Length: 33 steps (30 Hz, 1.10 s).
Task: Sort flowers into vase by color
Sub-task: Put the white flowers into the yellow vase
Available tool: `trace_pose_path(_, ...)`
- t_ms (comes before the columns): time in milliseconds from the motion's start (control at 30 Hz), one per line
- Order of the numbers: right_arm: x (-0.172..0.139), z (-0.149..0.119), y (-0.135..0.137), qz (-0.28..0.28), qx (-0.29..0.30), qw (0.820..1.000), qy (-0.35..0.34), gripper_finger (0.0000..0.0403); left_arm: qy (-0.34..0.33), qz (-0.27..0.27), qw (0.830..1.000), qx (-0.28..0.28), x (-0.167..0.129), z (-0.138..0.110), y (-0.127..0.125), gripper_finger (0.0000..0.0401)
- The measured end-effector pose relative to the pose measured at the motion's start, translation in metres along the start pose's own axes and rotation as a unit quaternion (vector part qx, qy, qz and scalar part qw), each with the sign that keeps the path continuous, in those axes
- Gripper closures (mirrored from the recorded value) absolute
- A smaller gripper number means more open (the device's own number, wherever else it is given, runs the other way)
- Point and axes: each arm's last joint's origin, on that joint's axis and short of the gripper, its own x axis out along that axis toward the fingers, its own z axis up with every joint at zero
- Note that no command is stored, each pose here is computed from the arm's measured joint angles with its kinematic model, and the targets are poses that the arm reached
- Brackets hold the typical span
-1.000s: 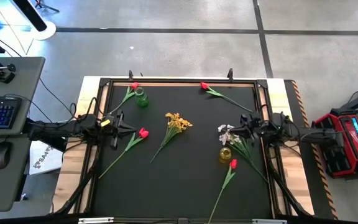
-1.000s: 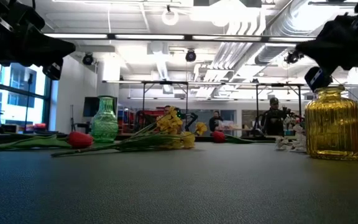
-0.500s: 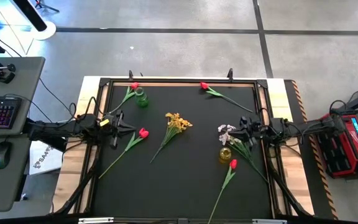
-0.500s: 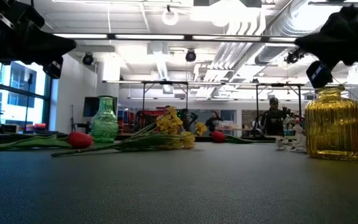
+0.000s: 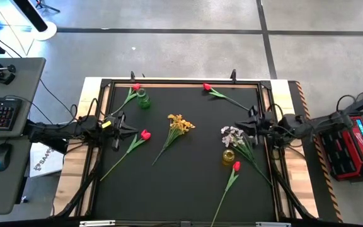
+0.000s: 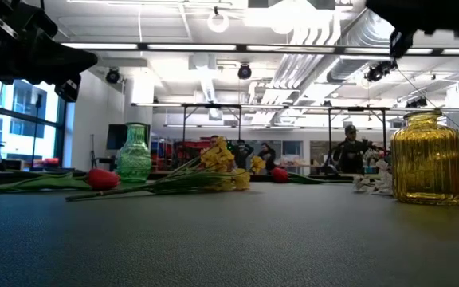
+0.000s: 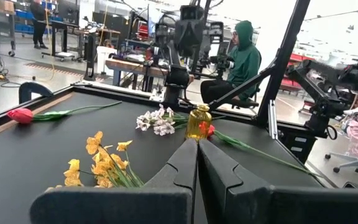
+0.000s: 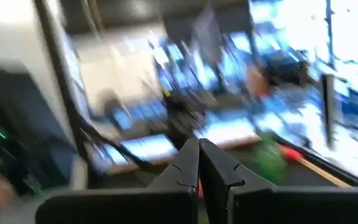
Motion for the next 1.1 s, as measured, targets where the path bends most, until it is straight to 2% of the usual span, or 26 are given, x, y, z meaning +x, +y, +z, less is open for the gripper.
trace_pose_path(67, 0.005, 0.02, 0.002, -0.064, -0.023, 0.995, 0.076, 0.0402, 0.0, 0.0, 1.0, 0.0, 0.0, 0.0, 0.0, 0.0398)
trace_pose_path(133, 0.011, 0.039, 0.005, -0.118, -0.025, 0.982, 0.144, 0.0402, 0.0, 0.0, 1.0, -0.002, 0.0, 0.0, 0.0, 0.0398)
trace_pose_path(233, 0.024, 0.058, 0.012, -0.16, -0.002, 0.96, 0.23, 0.0402, 0.0, 0.0, 0.999, -0.037, 0.0, 0.0, 0.0, 0.0398)
trace_pose_path(333, 0.039, 0.064, 0.02, -0.185, 0.03, 0.925, 0.331, 0.0402, 0.0, 0.0, 0.998, -0.059, 0.0, 0.0, 0.0, 0.0398)
trace_pose_path(400, 0.048, 0.063, 0.024, -0.205, 0.054, 0.89, 0.403, 0.0402, 0.0, 0.0, 0.998, -0.06, 0.0, 0.0, 0.0, 0.0398)
trace_pose_path(500, 0.06, 0.058, 0.031, -0.238, 0.094, 0.828, 0.5, 0.04, 0.0, 0.0, 0.998, -0.06, 0.0, 0.0, 0.0, 0.0398)
trace_pose_path(600, 0.073, 0.041, 0.038, -0.254, 0.131, 0.764, 0.578, 0.0381, 0.0, 0.0, 0.998, -0.06, 0.0, 0.0, 0.0, 0.0398)
trace_pose_path(667, 0.081, 0.027, 0.042, -0.259, 0.161, 0.729, 0.613, 0.0357, 0.0, 0.0, 0.998, -0.056, 0.0, 0.0, 0.0, 0.0398)
trace_pose_path(767, 0.084, 0.0, 0.043, -0.278, 0.196, 0.663, 0.667, 0.0309, 0.0, 0.0, 0.999, -0.041, 0.0, 0.0, 0.0, 0.0398)
trace_pose_path(933, 0.07, -0.042, 0.038, -0.303, 0.236, 0.555, 0.738, 0.0215, 0.0, 0.0, 1.0, -0.026, 0.0, 0.0, 0.0, 0.0398)
trace_pose_path(1000, 0.062, -0.054, 0.036, -0.314, 0.252, 0.529, 0.747, 0.0184, 0.001, 0.0, 1.0, -0.026, 0.0, 0.0, 0.0, 0.0398)
trace_pose_path(1100, 0.051, -0.069, 0.034, -0.343, 0.259, 0.507, 0.748, 0.0155, 0.001, 0.0, 1.0, -0.025, 0.0, 0.0, 0.0, 0.0398)
